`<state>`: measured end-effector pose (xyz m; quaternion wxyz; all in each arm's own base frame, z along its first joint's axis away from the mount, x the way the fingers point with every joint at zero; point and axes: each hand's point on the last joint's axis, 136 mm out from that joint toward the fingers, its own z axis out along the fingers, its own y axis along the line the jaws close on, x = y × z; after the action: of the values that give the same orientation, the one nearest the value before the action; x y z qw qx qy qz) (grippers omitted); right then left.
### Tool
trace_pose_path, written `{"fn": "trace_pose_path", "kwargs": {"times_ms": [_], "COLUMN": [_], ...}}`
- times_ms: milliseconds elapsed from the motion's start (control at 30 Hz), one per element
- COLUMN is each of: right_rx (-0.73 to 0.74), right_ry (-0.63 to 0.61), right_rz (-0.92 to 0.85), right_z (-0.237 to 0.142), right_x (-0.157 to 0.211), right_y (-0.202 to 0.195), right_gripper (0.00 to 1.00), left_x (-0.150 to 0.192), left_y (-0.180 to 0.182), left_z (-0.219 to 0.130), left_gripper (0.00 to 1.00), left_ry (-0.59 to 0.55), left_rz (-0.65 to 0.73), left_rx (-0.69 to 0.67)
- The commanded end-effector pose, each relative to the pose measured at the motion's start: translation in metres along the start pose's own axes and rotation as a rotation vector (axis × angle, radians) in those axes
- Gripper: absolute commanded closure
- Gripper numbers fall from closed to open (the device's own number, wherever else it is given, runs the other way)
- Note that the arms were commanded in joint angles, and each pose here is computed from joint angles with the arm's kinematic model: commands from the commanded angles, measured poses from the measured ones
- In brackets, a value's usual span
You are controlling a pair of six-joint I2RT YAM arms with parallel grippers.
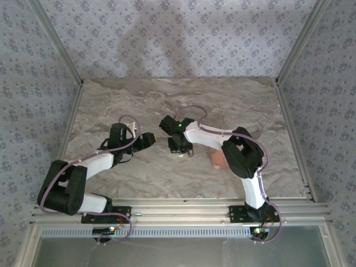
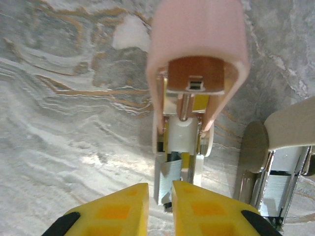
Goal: Load the staples into the stapler
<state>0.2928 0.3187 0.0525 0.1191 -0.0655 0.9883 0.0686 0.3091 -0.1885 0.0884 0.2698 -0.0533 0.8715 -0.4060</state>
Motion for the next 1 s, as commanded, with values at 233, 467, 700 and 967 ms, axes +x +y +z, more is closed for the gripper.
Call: {"fn": "trace_pose_path", "kwargs": {"times_ms": [233, 467, 700, 967], "right_rx": [-0.059, -0.020, -0.016, 0.019], "right_ry": [-0.054, 0.016, 0.050, 0.076], "right_rz": [0.015, 0.036, 0.038, 0.040], "right_z": [-0.026, -0.009, 0.003, 0.012], "right_x": [-0.010, -0.004, -0.003, -0.001], "right_y": [0.003, -0.003, -0.002, -0.007], "right_gripper": [0.76, 0.70, 0.70, 0.70], "left_x": [-0.005, -0.005, -0.004, -0.005], "left_y": [-0.013, -0.010, -0.009, -0.008], "left_z": [0.002, 0.002, 0.003, 0.004], "left_gripper": [0.27, 0.27, 0.27, 0.27], "left_ry": [-0.009, -0.010, -0.007, -0.003], "left_rz": [0.012, 0.011, 0.014, 0.020], "left_rx": [0.048, 0.035, 0.027, 0.024]}}
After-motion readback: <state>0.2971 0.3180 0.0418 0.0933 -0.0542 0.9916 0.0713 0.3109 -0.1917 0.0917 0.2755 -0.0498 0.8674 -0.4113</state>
